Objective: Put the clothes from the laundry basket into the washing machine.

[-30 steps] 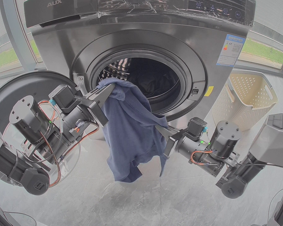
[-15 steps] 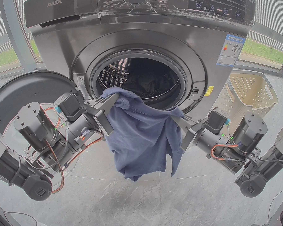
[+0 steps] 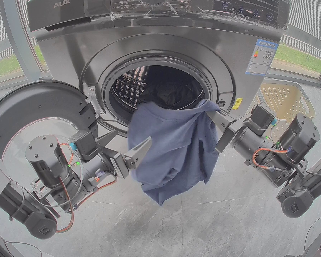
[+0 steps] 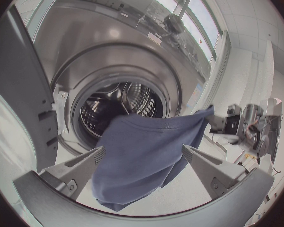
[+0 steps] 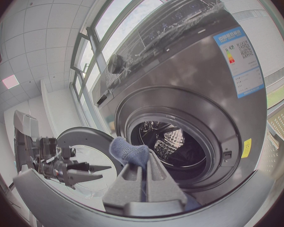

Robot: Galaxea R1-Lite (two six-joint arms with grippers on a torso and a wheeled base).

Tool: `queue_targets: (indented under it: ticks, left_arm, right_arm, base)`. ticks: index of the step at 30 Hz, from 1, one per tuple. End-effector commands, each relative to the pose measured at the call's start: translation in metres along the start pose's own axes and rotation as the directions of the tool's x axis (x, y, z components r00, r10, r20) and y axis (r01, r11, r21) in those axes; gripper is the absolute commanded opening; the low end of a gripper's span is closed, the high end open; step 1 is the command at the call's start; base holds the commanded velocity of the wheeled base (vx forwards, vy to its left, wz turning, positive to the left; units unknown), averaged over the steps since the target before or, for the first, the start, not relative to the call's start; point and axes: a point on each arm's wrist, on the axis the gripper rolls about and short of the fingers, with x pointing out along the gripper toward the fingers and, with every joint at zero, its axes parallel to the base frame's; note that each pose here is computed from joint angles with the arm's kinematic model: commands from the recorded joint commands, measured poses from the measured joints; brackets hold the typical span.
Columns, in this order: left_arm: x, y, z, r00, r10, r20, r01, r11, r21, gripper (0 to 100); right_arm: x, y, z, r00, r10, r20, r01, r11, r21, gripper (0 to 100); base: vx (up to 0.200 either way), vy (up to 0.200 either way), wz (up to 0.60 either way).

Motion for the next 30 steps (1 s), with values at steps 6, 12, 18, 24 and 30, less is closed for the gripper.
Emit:
queue_targets:
  ticks: [6, 12, 18, 24, 30]
  left_arm:
    - [0.004, 0.005, -0.03, 0.993, 0.021, -0.118, -0.021, 1.0, 0.005, 100]
    - [0.022, 0.014, -0.041, 0.991, 0.038, -0.131, -0.037, 0.999, 0.012, 100]
    - [0.035, 0.029, -0.053, 0.987, 0.073, -0.145, -0.071, 0.997, 0.019, 100]
    - [0.036, 0.034, -0.067, 0.981, 0.044, -0.188, -0.037, 0.999, 0.039, 100]
    - [0.042, 0.036, -0.082, 0.972, 0.013, -0.233, -0.003, 0.999, 0.045, 100]
  right_arm:
    - [-0.003, 0.007, 0.015, 0.998, 0.037, 0.042, -0.037, 0.999, 0.0, 0]
    - [-0.009, 0.01, 0.014, 0.997, 0.065, 0.027, -0.065, 0.998, -0.001, 0]
    - [-0.017, 0.011, 0.019, 0.996, 0.091, 0.022, -0.091, 0.996, -0.005, 0]
    - [-0.017, 0.012, 0.02, 0.995, 0.093, 0.026, -0.093, 0.996, -0.005, 0]
    - [-0.017, 0.015, 0.019, 0.994, 0.104, 0.025, -0.104, 0.995, -0.001, 0]
  base:
    - [0.0, 0.0, 0.0]
    - [0.0, 0.0, 0.0]
    - [0.0, 0.0, 0.0]
    - [0.0, 0.0, 0.0]
    - [0.0, 0.0, 0.0]
